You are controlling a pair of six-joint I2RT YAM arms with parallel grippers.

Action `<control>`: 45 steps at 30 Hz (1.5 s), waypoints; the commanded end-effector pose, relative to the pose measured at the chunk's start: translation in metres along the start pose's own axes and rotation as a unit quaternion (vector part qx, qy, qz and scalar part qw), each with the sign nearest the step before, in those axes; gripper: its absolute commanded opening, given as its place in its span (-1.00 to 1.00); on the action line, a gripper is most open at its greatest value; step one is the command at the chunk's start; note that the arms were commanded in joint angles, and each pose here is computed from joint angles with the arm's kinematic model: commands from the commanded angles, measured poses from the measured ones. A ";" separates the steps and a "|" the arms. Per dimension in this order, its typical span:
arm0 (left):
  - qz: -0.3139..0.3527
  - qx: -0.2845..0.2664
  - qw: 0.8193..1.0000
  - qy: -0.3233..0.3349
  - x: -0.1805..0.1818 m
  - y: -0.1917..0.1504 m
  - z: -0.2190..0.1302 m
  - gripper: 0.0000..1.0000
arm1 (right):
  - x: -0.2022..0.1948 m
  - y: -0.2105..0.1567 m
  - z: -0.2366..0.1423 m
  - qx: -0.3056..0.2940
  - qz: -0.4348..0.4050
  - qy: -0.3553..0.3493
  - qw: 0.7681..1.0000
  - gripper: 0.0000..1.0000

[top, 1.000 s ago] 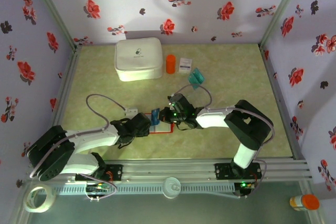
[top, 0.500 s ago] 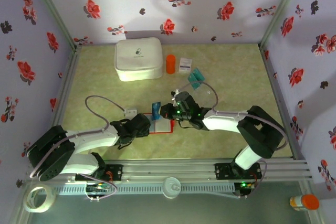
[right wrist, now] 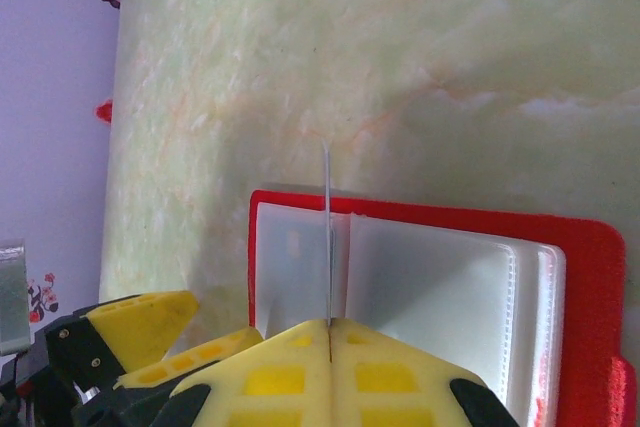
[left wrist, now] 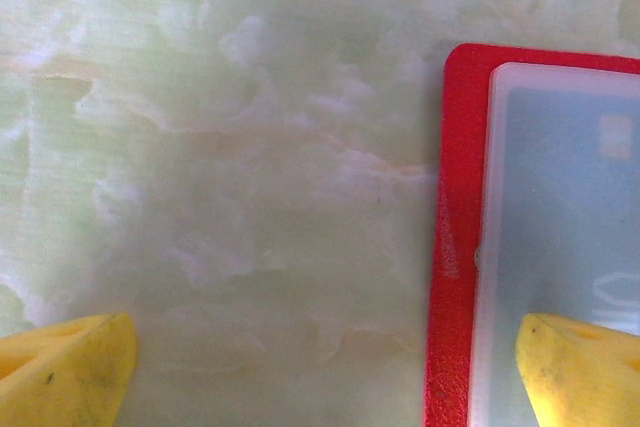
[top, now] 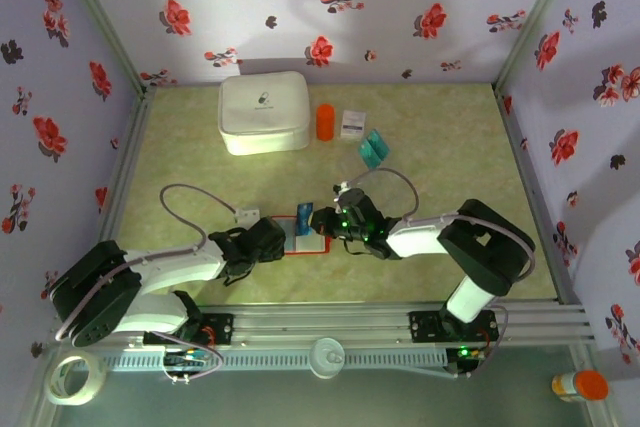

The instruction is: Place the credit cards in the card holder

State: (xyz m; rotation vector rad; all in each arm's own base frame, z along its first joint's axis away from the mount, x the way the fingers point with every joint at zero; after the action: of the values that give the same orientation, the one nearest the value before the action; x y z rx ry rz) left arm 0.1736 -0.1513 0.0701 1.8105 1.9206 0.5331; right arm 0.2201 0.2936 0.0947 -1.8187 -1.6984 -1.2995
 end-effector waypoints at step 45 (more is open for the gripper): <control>0.006 0.015 0.999 0.034 0.017 -0.011 0.003 0.93 | -0.027 -0.037 0.008 0.020 0.010 0.002 1.000 -1.00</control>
State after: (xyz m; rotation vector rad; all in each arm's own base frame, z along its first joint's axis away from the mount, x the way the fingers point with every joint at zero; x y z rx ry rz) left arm 0.1732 -0.1508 0.0697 1.8027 1.9212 0.5301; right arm 0.2013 0.2950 0.0700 -1.7860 -1.6666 -1.3106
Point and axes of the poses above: each hand's point on the last joint's axis, 136 mm out from that joint toward the fingers, its own z axis out along the fingers, its own x axis along the line the jaws close on, y = z × x, the point moved 6 cm from there along -z, back along the fingers, and after that the axes turned 1 degree about z, right-handed, at the moved point
